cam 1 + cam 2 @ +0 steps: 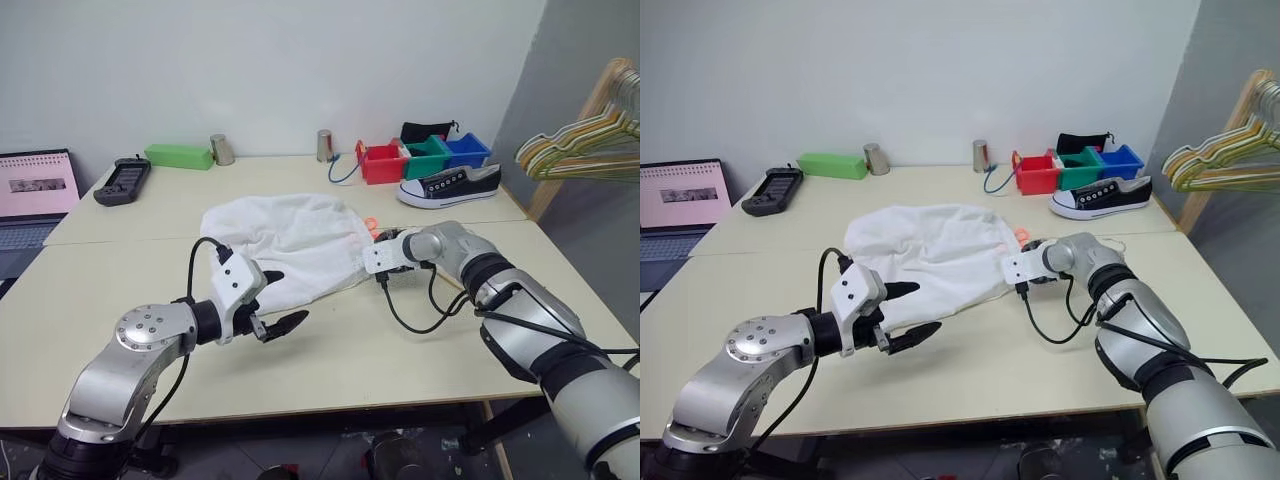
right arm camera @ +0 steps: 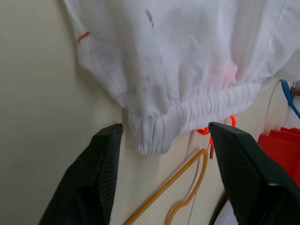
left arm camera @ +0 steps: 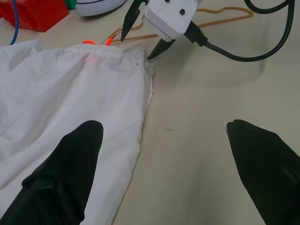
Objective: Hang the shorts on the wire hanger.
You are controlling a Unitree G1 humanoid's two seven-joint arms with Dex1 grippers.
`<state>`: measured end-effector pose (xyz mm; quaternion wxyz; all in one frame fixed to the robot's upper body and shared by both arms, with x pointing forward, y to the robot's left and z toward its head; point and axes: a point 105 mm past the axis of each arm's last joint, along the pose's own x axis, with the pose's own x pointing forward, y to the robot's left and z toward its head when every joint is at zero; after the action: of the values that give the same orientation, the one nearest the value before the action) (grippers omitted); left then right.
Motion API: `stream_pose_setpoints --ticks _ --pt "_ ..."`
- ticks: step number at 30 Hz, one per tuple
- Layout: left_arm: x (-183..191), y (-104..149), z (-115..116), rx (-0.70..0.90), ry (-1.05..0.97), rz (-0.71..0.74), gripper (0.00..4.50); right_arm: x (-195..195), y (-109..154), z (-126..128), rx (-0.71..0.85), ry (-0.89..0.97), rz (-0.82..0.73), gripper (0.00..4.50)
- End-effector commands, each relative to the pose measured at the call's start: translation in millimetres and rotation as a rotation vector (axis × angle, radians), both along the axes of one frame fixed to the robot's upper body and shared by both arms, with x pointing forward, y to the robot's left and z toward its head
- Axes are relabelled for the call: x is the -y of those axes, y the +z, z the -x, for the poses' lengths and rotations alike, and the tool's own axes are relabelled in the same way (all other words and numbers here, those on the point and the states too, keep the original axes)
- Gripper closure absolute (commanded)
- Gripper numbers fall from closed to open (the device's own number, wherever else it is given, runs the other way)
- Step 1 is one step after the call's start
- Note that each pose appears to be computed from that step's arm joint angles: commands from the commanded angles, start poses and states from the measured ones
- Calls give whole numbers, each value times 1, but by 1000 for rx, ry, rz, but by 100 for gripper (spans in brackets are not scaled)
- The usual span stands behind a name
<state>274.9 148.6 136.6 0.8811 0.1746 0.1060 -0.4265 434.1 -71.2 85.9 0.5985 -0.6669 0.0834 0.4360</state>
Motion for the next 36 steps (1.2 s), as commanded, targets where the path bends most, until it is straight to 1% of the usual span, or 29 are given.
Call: stream_pose_setpoints --ticks 1,5,7,8,10,13,16,20,22,24,28,30,33,36 --pt "3 11 -4 44 -27 -2 0 -12 18 -6 40 2 -50 244" --pt "2 12 -5 48 -28 -3 0 -14 16 -4 23 6 -55 349" --pt "1 11 -5 49 -23 -4 0 -12 16 -4 24 3 -53 388" --pt "1 11 -5 49 -21 -3 0 -12 16 -5 24 0 -56 418" --pt "1 10 -5 48 -19 -4 0 -10 17 -5 23 -3 -58 447" --pt "-4 5 -5 39 -7 -26 0 -6 19 -5 17 -2 -68 447" --pt "-11 3 -5 35 7 -48 0 -2 20 -1 -29 1 -107 447" --pt "-24 -8 4 0 6 -111 0 22 7 18 -171 60 -85 447" --pt "-29 -13 9 -16 0 -134 0 37 -5 38 -268 109 -48 447" --pt "-31 -16 14 -32 -9 -148 0 51 -13 64 -363 150 -19 447" --pt "-34 -23 28 -85 -52 -179 0 65 -16 120 -529 166 15 447" --pt "-39 -28 35 -121 -80 -208 0 61 -13 142 -592 166 -1 447" --pt "-50 -33 41 -156 -103 -263 0 51 -6 162 -660 163 -41 447" --pt "-61 -35 45 -199 -125 -291 0 44 1 171 -705 150 -81 447"
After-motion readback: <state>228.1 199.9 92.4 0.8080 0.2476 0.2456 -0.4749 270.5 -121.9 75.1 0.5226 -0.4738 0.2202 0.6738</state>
